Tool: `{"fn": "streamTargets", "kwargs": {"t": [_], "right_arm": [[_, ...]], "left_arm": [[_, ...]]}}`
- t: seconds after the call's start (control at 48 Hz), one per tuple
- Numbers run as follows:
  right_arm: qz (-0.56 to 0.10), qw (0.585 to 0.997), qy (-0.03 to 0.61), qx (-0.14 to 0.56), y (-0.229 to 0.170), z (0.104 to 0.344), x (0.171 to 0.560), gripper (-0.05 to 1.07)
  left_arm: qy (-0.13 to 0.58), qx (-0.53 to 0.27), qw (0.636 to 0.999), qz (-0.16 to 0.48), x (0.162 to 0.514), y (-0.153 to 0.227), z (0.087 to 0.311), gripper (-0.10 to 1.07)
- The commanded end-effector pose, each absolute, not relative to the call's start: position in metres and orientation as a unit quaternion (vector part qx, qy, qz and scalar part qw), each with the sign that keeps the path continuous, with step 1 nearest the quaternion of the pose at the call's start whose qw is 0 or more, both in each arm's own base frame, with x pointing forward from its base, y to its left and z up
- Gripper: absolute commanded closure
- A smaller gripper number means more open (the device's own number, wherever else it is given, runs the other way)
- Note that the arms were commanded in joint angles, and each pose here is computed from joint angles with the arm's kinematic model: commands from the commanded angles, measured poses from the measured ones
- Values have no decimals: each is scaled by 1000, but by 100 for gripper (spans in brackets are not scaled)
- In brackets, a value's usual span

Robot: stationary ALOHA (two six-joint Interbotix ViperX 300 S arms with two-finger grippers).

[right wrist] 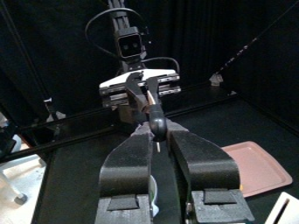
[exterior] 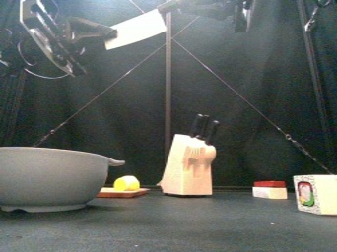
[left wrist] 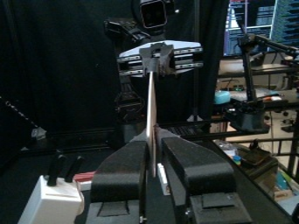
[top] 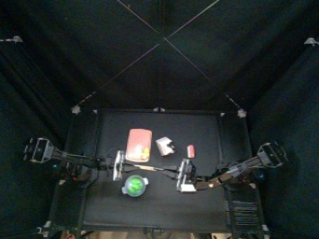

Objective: Grab cleaver with other hand

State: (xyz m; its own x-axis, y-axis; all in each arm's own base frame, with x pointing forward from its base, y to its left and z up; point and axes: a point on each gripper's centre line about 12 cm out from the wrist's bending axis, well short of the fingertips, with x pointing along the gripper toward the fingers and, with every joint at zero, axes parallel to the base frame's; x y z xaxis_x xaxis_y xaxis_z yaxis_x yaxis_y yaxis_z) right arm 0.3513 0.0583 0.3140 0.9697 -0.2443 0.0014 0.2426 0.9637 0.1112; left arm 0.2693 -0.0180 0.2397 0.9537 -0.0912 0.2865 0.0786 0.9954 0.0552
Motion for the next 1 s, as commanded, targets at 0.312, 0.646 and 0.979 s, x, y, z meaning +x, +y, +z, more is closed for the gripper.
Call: {"fn": "streamTargets", "kwargs": {"t": [0.312, 0.646, 0.979], "right_arm": [[-149, 985, -22, 81, 50, 324, 351, 50], [-160, 983, -16, 93, 50, 320, 350, 0], [-162, 982, -11, 95, 50, 318, 350, -1]], "left_arm": [[-157, 25, 986, -46, 271, -19, 244, 77], [-152, 25, 987, -41, 270, -17, 242, 77], [-150, 25, 988, -40, 269, -16, 240, 77]]}}
